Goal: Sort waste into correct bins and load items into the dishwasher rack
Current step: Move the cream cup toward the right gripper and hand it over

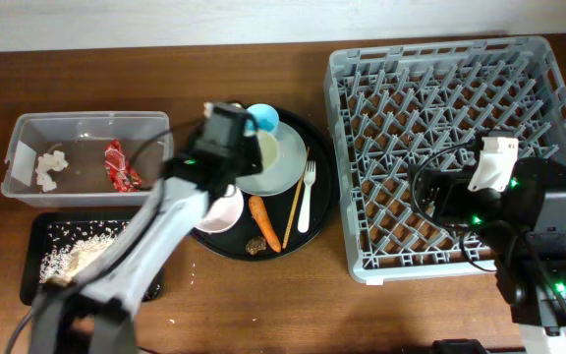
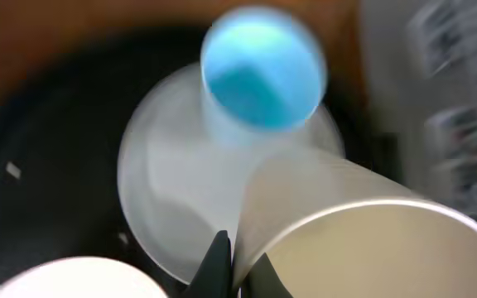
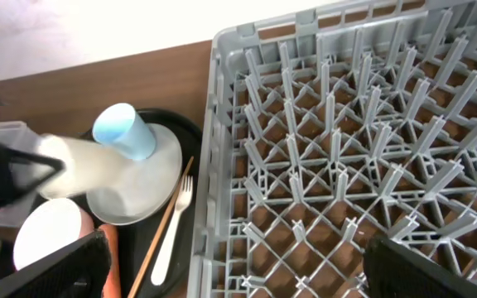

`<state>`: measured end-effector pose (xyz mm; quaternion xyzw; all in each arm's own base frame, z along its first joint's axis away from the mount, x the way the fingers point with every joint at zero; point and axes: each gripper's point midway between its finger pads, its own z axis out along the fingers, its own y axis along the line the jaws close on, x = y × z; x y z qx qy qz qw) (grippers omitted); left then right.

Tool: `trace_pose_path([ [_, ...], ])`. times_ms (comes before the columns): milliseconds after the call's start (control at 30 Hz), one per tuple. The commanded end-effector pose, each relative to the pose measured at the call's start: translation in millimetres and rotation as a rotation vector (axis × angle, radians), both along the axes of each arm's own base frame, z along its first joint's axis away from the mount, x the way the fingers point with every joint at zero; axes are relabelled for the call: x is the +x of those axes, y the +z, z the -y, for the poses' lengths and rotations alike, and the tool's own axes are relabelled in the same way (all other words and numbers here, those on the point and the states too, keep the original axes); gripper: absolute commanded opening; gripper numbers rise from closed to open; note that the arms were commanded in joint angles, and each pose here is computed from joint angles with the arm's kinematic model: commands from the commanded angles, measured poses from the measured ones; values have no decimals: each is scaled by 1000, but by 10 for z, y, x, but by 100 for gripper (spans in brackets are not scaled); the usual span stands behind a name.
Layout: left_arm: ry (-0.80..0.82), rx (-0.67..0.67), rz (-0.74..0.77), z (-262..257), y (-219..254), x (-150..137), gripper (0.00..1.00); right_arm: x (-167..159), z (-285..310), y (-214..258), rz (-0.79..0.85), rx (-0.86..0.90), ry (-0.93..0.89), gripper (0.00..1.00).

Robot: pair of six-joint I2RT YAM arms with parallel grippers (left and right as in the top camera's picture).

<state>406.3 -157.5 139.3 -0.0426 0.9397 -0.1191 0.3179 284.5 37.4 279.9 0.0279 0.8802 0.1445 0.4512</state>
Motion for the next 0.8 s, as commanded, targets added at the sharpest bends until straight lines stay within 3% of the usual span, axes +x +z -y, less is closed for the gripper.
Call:
trace_pose_path([
  [0,-138,-237,176,-134,999,-117,0,-98,-324,378,95,60,205,99],
  [67,-255,-435,223,-319,1384,-244,0,-222,-656,487,136,129,429,99],
  [167,-461,-643,241,-375,1598,-411,0,-443,-1104,610,218,257,835,99],
  [233,-646,-763,280,-264,1789,-541,0,-295,-1181,485,196,329,931,99],
  [367,-756,-799,296,-107,1830,-592,0,-235,-1298,511,290,543,1194,99],
  [467,-846,-806,309,96,1841,-638,0,-113,-1421,381,295,542,1243,99],
  [767,-952,-790,277,644,1781,-808,0,-230,-1703,444,385,490,1377,98],
])
